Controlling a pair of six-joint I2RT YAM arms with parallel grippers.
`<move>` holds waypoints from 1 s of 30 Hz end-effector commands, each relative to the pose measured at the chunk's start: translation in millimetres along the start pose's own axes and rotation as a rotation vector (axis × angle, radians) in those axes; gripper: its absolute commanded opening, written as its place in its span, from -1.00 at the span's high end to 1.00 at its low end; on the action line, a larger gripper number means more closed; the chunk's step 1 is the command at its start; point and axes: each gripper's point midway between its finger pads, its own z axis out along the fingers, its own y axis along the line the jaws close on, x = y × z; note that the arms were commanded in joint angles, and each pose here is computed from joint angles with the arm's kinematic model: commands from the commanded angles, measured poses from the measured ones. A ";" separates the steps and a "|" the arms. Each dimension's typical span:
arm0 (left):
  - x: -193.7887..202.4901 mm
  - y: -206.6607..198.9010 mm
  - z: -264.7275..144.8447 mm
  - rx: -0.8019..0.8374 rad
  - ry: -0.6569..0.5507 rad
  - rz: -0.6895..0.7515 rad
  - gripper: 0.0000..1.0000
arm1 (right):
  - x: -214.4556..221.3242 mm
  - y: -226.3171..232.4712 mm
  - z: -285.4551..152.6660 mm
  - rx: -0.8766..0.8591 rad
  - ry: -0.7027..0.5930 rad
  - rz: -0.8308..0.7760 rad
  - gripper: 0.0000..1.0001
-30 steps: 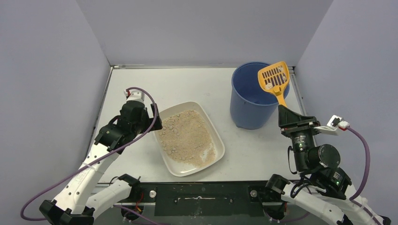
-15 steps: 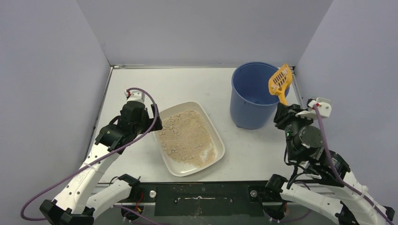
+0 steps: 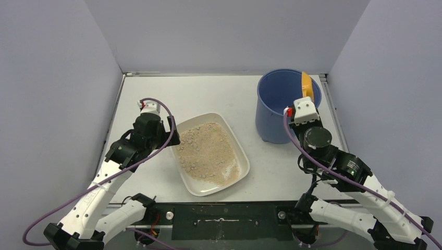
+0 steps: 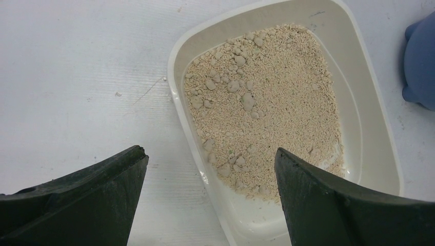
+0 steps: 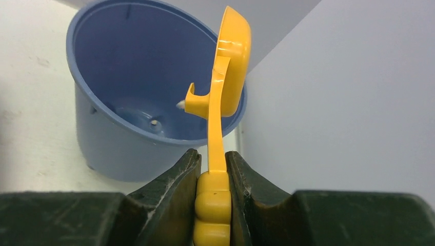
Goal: Clean the litter box
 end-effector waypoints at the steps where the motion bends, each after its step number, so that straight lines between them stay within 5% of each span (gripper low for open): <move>1: -5.2 0.2 -0.8 0.009 -0.031 -0.002 -0.85 | -9.7 -10.6 0.2 -0.016 0.009 -0.277 1.00; 9: 0.0 -0.4 1.7 0.014 -0.012 0.002 -0.85 | -24.4 -12.5 1.6 -0.036 -0.012 -0.374 1.00; 15: 9.2 -1.7 8.3 0.019 0.017 0.004 -0.85 | -65.4 5.2 -2.9 -0.165 -0.138 -0.141 1.00; 30: 29.3 5.8 41.2 -0.053 0.091 0.021 -0.85 | -142.3 90.9 -24.2 -0.597 -0.223 0.380 1.00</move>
